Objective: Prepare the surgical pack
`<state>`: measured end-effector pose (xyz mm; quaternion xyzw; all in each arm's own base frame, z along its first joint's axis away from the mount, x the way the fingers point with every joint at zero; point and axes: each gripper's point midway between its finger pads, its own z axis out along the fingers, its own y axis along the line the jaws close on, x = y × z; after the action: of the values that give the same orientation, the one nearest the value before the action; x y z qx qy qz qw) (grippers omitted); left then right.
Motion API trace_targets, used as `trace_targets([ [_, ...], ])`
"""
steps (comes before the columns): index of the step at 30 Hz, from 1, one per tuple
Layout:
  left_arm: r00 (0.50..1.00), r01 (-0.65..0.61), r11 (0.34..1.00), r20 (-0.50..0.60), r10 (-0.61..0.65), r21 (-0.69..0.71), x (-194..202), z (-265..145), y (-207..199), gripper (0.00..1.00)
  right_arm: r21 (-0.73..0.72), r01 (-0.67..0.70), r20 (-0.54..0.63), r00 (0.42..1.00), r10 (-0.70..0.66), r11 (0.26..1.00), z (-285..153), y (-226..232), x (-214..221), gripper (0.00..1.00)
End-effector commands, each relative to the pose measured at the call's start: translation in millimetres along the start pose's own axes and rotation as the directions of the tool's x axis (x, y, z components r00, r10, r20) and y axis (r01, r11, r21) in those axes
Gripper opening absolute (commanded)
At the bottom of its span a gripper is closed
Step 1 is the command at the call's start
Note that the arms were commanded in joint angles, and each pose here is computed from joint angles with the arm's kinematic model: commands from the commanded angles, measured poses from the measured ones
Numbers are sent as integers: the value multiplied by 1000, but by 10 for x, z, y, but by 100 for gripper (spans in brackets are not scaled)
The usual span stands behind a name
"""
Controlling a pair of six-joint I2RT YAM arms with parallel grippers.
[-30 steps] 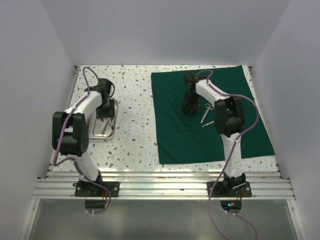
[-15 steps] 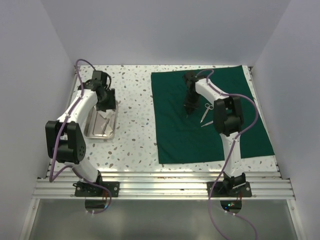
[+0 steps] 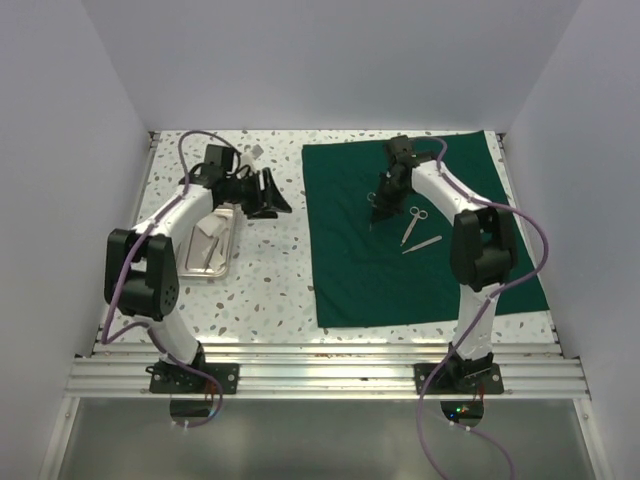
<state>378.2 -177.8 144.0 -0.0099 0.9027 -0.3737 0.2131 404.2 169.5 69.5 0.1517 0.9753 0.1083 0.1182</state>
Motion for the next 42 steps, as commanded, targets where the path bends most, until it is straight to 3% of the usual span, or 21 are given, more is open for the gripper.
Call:
trace_targets([
  [1,999,18,963,-54,-3,269,58,267,-625,60,-243,17,50,999,-5,970,-377,432,-16,0],
  [7,991,60,912,-134,-6,405,191,600,-1108,63,-342,-46,33,998,61,938,-562,632,139,0],
  [13,982,67,906,-187,14,419,352,777,-1246,60,-388,-66,24,996,82,919,-679,804,246,0],
  [24,968,117,912,-251,-16,393,493,969,-1212,44,-417,-57,4,998,65,907,-763,946,352,0],
  [35,964,124,908,-264,-15,400,460,1074,-1264,33,-444,-58,-12,998,58,894,-833,1034,372,0],
  [42,958,137,909,-287,-20,393,519,1120,-1220,17,-458,-54,-25,999,48,887,-846,1124,399,0],
])
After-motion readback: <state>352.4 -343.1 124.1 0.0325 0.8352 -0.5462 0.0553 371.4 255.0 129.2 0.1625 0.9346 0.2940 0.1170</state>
